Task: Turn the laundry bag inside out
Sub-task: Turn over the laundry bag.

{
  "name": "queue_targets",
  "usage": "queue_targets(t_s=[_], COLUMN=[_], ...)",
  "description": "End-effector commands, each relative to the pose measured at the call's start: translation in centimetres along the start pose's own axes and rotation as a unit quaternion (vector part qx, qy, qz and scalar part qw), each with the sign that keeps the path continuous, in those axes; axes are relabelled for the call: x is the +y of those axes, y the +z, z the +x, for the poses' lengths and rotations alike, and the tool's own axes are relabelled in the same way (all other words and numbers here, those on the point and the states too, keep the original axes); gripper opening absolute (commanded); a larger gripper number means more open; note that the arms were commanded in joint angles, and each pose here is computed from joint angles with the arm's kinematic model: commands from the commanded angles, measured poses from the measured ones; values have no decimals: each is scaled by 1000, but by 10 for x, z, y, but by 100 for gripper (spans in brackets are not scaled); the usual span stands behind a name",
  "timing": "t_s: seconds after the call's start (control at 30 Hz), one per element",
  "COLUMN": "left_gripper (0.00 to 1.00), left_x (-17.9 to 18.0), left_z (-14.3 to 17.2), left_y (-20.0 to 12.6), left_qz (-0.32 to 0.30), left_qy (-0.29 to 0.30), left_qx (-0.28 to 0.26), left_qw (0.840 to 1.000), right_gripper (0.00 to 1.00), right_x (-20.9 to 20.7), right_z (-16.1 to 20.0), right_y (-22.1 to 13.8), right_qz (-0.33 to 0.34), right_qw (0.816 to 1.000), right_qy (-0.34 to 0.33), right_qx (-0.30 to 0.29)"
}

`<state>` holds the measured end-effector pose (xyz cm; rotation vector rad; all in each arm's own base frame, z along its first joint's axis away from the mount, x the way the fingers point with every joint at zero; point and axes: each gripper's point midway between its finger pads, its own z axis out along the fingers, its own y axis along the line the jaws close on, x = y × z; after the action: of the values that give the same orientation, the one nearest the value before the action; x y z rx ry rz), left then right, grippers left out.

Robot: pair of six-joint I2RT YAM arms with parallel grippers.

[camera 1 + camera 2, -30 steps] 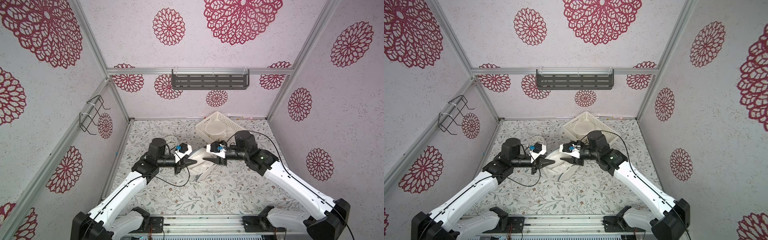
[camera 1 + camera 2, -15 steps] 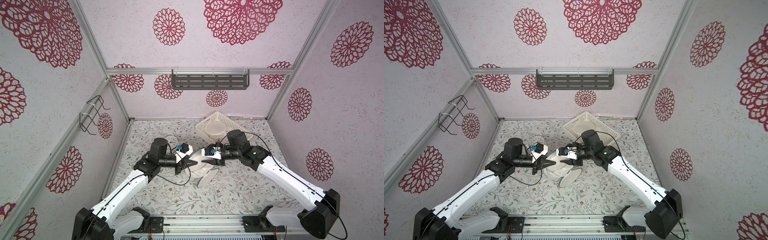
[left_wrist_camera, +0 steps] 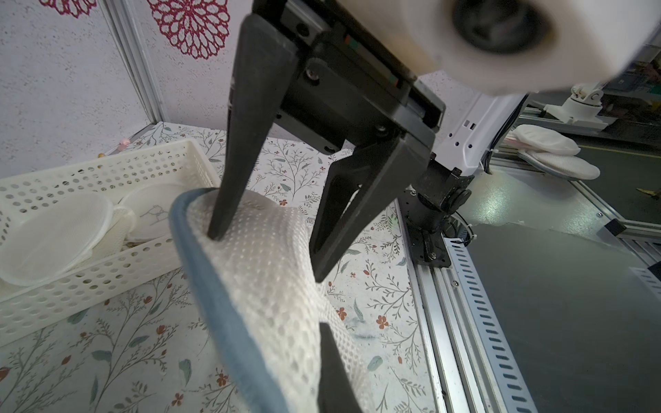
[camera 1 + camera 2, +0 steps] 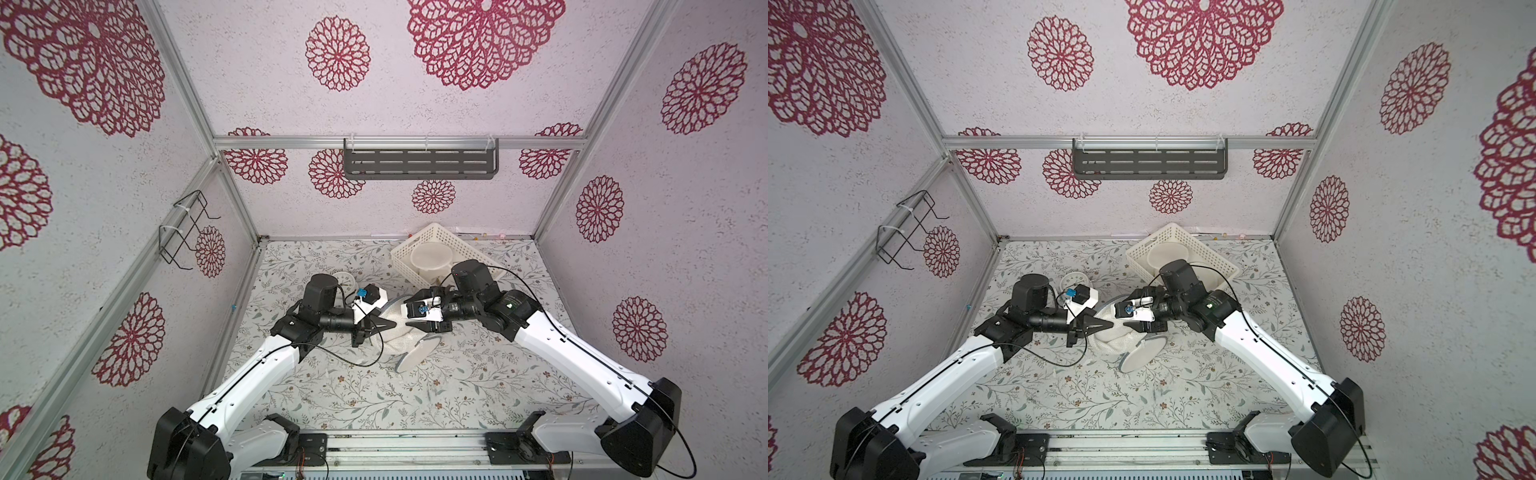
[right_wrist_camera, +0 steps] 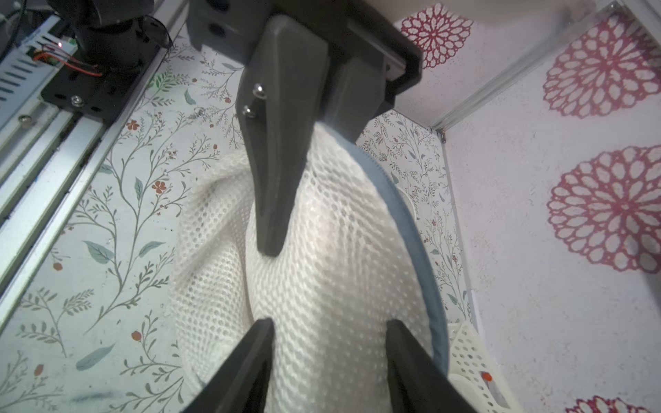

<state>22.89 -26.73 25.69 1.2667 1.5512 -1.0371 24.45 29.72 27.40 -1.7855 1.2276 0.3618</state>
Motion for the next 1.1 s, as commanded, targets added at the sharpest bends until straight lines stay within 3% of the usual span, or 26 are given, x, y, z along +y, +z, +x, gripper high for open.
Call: queue_targets(t_s=[0.0,0.1,0.2,0.43,0.53,0.6,0.73,0.83,1.07], left_gripper=[3,10,11,19,30,45,63,72,73], left_x=[4,9,11,13,14,16,16,13,2], left_z=[-19,-18,-21,-26,-30,-33,-38,-36,-23], left_y=[-3,-4,-6,-11,-19,-26,-42,-52,-67], left_qz=[-10,-28,-35,-57,-80,-98,-135,-164,-206], left_qy=[35,41,49,67,76,77,70,59,11], left_qx=[-17,-12,-13,-15,-17,-21,-30,-36,-50], left_qw=[999,999,998,996,994,992,988,984,977], right_gripper=[47,36,27,15,6,0,0,0,0], right_x=[14,19,23,22,22,22,22,20,10], right_z=[0,1,1,-2,-3,-3,-3,-4,-5], right_y=[2,1,2,1,-1,-3,-6,-9,-12], right_qz=[-23,-30,-37,-35,-35,-33,-19,-8,14], right_qw=[1000,1000,999,999,998,997,995,993,989], right_qy=[-7,-2,6,26,45,59,88,106,141], right_qx=[2,3,-3,-16,-26,-33,-46,-52,-52])
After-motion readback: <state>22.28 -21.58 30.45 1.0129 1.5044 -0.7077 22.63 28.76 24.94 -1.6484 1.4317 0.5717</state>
